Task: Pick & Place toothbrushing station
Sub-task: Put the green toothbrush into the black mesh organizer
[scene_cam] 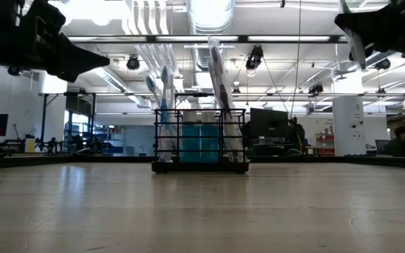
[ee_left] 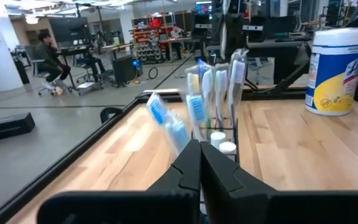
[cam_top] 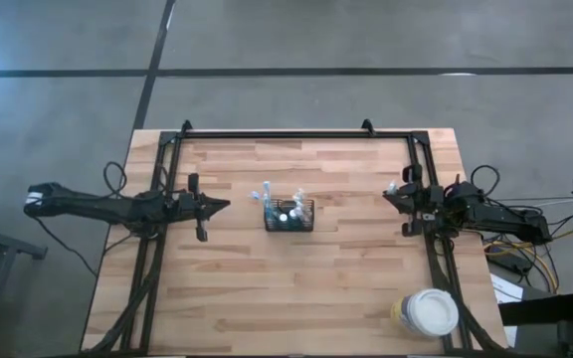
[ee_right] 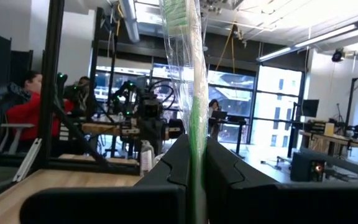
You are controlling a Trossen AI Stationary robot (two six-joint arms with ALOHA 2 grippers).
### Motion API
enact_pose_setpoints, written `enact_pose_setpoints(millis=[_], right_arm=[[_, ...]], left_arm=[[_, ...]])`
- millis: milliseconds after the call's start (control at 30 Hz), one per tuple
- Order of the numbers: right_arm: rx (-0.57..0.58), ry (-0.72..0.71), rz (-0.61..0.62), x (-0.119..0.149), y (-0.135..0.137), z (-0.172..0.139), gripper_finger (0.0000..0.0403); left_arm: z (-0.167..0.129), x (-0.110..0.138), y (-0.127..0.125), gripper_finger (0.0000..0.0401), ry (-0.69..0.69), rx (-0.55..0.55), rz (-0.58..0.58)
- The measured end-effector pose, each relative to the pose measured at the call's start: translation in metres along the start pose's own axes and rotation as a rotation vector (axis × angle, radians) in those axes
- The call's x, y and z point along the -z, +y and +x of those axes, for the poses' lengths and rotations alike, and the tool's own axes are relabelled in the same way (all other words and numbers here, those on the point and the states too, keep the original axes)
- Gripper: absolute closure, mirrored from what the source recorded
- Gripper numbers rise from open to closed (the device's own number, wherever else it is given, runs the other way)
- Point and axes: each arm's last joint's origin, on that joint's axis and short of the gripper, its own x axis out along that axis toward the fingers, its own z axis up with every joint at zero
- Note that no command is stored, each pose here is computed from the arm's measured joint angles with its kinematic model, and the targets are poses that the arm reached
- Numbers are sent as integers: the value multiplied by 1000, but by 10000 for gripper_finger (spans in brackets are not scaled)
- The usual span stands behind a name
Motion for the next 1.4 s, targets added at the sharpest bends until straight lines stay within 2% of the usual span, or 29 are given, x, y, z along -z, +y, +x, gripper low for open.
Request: enact_pose_setpoints(millis=[267, 633, 967, 1100, 1400], right_arm=[[0, 1, -7, 0, 0, 0, 390], [-1, 8, 27, 1, 0, 0, 390], [-2, 15, 90, 2, 0, 0, 390], [-6, 27, 104, 3, 0, 0, 390], [-6, 36, 98, 4, 1, 1, 390]], left_arm=[[-3, 19, -1, 399, -13, 56, -9], [-3, 21, 0, 396, 0, 21, -18], [-3, 24, 0, 388, 38, 22, -91], [-3, 30, -1, 387, 95, 24, -78], [-3, 30, -1, 388, 91, 23, -76]])
